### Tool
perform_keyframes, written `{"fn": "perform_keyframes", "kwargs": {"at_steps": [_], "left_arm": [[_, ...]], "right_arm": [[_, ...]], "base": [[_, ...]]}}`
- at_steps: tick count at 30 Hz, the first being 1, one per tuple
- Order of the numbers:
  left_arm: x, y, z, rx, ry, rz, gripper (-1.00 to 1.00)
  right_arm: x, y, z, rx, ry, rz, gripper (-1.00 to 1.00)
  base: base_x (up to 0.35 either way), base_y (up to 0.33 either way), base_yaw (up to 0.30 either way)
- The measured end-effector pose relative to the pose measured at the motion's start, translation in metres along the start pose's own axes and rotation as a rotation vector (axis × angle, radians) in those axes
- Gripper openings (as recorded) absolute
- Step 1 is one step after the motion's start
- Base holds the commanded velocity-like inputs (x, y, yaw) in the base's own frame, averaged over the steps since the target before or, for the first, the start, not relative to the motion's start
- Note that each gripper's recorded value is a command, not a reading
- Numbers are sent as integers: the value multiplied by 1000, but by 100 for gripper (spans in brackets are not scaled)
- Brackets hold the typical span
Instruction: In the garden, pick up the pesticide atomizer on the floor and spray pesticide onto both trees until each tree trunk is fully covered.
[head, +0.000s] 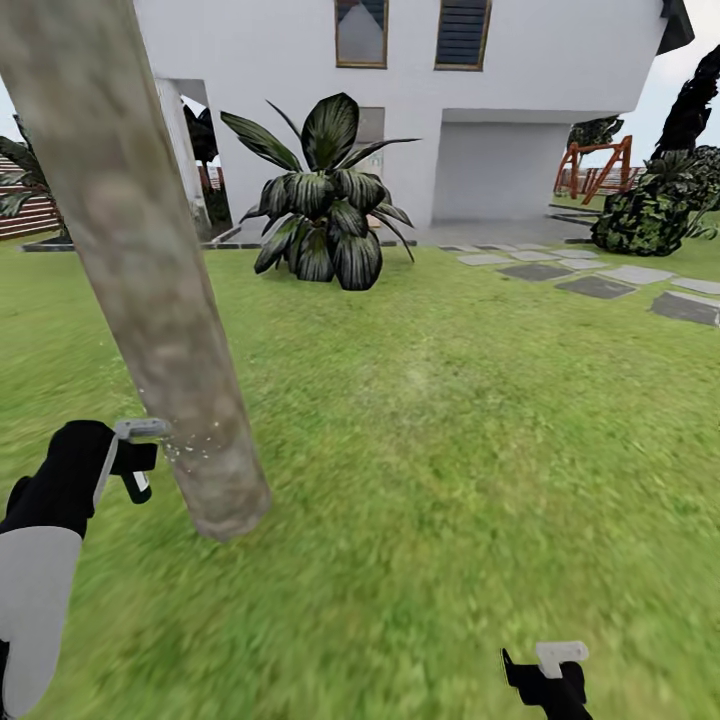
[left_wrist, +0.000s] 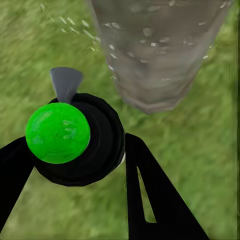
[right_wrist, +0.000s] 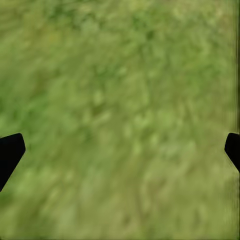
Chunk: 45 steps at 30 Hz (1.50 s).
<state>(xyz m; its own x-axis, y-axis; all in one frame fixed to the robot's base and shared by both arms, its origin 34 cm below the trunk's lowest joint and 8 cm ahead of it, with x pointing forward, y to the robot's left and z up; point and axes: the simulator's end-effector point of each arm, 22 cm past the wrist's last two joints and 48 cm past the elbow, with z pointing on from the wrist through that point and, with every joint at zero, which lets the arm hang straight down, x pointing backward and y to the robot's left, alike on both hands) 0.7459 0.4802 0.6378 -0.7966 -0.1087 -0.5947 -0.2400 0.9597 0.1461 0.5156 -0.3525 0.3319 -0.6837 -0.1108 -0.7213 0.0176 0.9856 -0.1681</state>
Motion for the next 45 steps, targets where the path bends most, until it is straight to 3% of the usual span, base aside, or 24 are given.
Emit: {"fn": "perform_keyframes", "kwargs": {"at_steps": [7, 10, 25, 45], "left_arm": [[-1, 1, -1, -2, -3, 0, -100], [-11, 3, -7, -6, -31, -2, -100], [-19, 4, -13, -9, -49, -4, -100], [-26, 6, -18, -14, -69, -4, -100]], "right_arm": [[0, 0, 0, 0, -1, 0, 100], [0, 0, 0, 0, -1, 0, 100], [0, 1, 0, -1, -1, 1, 100], [0, 0, 0, 0, -1, 0, 100]], "base": [[232, -176, 0], [144, -182, 44], [-16, -240, 212], [114, -83, 77]]}}
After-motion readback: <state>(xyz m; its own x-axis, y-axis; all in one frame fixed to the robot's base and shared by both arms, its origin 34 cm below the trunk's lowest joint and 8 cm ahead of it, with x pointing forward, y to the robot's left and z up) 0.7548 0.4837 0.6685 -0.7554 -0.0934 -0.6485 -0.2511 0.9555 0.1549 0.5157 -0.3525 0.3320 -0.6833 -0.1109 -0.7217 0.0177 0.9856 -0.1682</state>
